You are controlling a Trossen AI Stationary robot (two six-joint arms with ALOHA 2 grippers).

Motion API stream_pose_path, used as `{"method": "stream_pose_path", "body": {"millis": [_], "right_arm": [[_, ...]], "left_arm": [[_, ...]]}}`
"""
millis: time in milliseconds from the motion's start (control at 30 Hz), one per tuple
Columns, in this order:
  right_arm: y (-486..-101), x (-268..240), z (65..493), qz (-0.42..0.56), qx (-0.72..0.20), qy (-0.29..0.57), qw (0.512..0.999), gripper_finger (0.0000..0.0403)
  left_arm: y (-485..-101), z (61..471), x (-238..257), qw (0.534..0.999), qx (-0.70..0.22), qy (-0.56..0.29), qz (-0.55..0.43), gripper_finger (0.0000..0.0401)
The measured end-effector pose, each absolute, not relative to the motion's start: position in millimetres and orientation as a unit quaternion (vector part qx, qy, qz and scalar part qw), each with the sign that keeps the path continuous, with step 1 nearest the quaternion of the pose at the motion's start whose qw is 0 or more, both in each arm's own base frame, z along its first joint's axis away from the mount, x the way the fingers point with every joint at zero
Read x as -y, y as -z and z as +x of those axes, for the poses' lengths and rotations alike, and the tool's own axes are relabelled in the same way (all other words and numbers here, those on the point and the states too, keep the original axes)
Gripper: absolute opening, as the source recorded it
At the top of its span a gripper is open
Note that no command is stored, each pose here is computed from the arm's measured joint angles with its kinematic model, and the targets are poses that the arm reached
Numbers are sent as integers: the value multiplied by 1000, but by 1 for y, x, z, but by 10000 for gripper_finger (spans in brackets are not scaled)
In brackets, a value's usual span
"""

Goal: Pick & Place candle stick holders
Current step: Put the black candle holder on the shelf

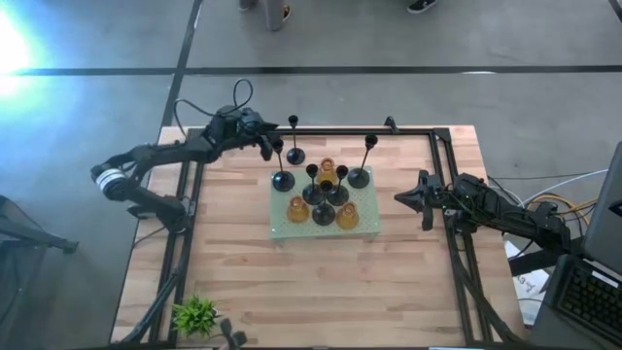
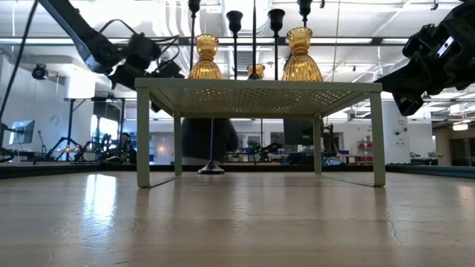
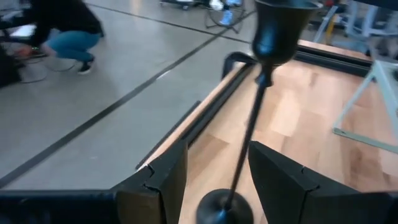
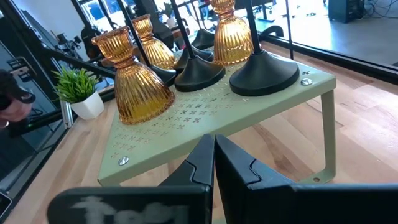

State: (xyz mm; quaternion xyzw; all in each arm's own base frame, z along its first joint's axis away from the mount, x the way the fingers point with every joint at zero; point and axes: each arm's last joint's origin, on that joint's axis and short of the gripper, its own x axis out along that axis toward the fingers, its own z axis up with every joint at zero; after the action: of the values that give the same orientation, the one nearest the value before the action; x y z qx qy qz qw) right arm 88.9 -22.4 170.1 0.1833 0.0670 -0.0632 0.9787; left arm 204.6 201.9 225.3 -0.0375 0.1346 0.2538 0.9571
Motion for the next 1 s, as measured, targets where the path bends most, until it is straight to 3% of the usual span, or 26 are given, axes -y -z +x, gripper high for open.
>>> {"method": "stream_pose_path", "body": {"millis": [433, 1000], "right_arm": [[-170, 22, 89, 183, -67, 63, 979, 8], [-170, 22, 89, 183, -67, 64, 979, 8]], "left_arm": [[-219, 227, -219, 973, -145, -178, -36, 174], [-216, 238, -228, 982, -110, -146, -38, 174]]}}
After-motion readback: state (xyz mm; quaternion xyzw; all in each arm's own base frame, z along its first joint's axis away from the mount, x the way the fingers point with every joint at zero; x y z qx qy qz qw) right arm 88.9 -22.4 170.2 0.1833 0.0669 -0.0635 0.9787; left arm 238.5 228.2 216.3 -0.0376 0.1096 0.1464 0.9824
